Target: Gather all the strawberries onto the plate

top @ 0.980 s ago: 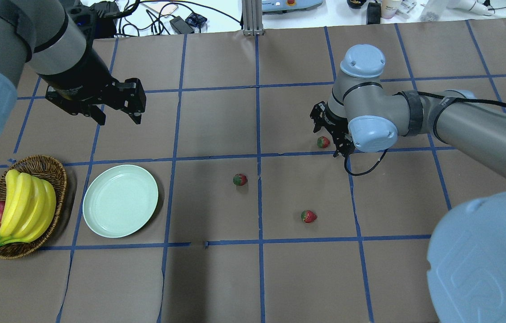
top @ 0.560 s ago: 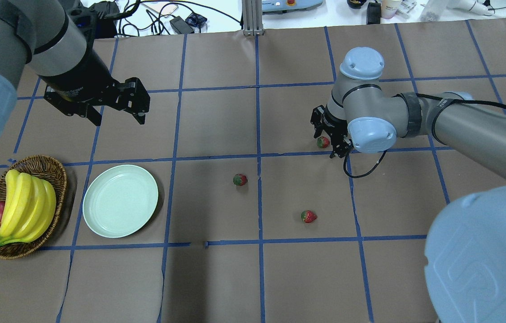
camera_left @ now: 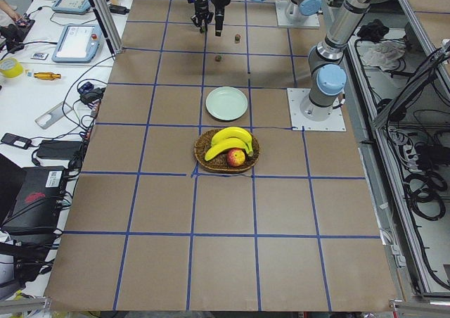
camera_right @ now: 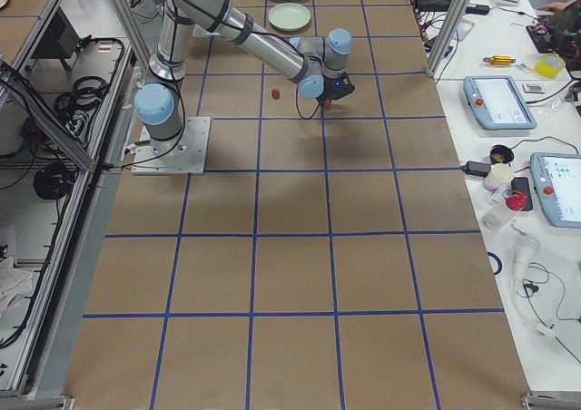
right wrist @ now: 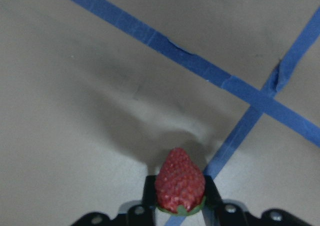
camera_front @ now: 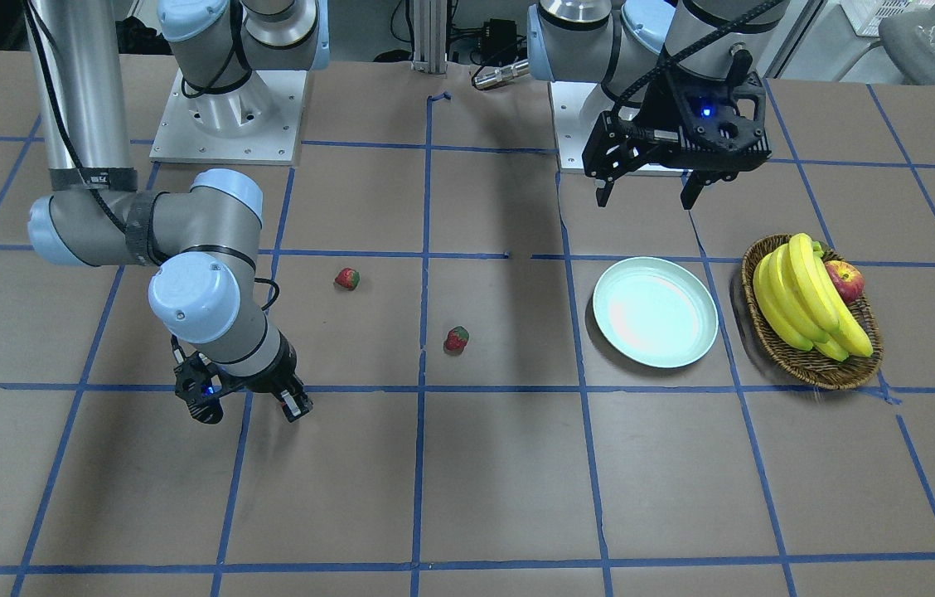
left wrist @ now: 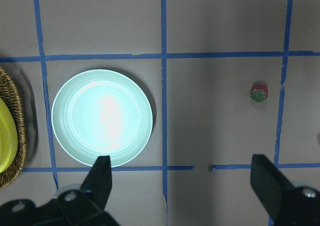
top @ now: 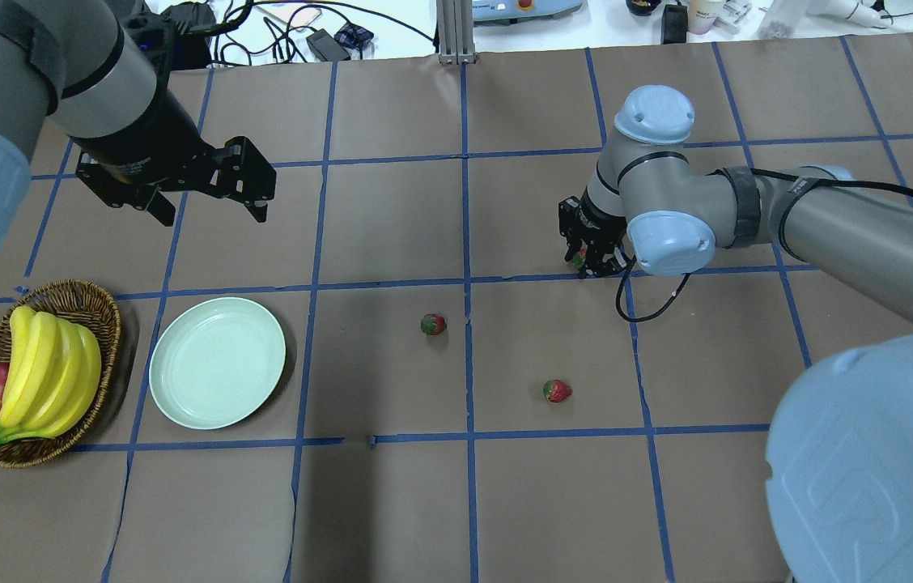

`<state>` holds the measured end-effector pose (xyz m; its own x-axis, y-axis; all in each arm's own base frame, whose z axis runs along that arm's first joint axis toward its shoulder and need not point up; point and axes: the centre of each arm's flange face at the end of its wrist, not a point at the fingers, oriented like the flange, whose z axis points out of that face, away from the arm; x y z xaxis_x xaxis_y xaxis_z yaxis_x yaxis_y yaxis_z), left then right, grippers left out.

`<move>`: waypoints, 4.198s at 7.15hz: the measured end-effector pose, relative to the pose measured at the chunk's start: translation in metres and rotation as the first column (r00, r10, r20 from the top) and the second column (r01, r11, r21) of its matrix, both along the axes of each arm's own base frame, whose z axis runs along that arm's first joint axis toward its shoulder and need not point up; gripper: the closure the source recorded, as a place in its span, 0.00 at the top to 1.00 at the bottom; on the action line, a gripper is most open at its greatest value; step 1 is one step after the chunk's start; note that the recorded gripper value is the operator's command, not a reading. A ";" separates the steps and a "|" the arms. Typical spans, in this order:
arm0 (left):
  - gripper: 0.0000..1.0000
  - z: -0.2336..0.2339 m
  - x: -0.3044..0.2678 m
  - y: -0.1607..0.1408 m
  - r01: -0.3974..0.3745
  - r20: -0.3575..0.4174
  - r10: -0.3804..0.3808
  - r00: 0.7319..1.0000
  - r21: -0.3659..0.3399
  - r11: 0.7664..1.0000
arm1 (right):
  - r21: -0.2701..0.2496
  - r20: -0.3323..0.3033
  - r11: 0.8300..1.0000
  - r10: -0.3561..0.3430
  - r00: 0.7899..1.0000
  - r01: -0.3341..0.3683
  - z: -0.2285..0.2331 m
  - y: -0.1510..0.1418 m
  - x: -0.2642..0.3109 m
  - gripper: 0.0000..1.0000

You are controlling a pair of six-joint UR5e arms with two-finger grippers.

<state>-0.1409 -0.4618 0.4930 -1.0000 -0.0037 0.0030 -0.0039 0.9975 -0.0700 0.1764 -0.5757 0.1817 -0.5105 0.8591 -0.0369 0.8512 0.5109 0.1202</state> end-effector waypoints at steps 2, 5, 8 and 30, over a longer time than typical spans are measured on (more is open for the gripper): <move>1.00 0.000 0.001 0.000 0.001 0.002 -0.001 1.000 -0.001 1.000 | -0.020 0.010 1.000 -0.007 1.000 0.008 0.020 0.003 0.003 0.00; 1.00 0.000 0.001 0.000 0.001 0.001 -0.001 1.000 -0.001 1.000 | -0.035 0.083 0.999 0.034 0.996 -0.031 0.057 0.044 0.101 0.00; 1.00 0.000 0.001 0.000 0.000 0.001 0.000 1.000 -0.001 1.000 | -0.015 0.224 0.996 0.089 0.971 -0.087 0.077 0.090 0.217 0.00; 1.00 0.000 0.002 0.000 0.000 -0.002 0.000 1.000 -0.001 1.000 | 0.248 -0.074 0.965 0.108 0.991 -0.086 0.004 0.149 0.052 0.99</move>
<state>-0.1391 -0.4621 0.4933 -1.0000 -0.0041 0.0051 -0.0044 0.9975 -0.0706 0.2283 -0.4265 0.1861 -0.5837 0.7829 0.2154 0.8117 0.5557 0.1799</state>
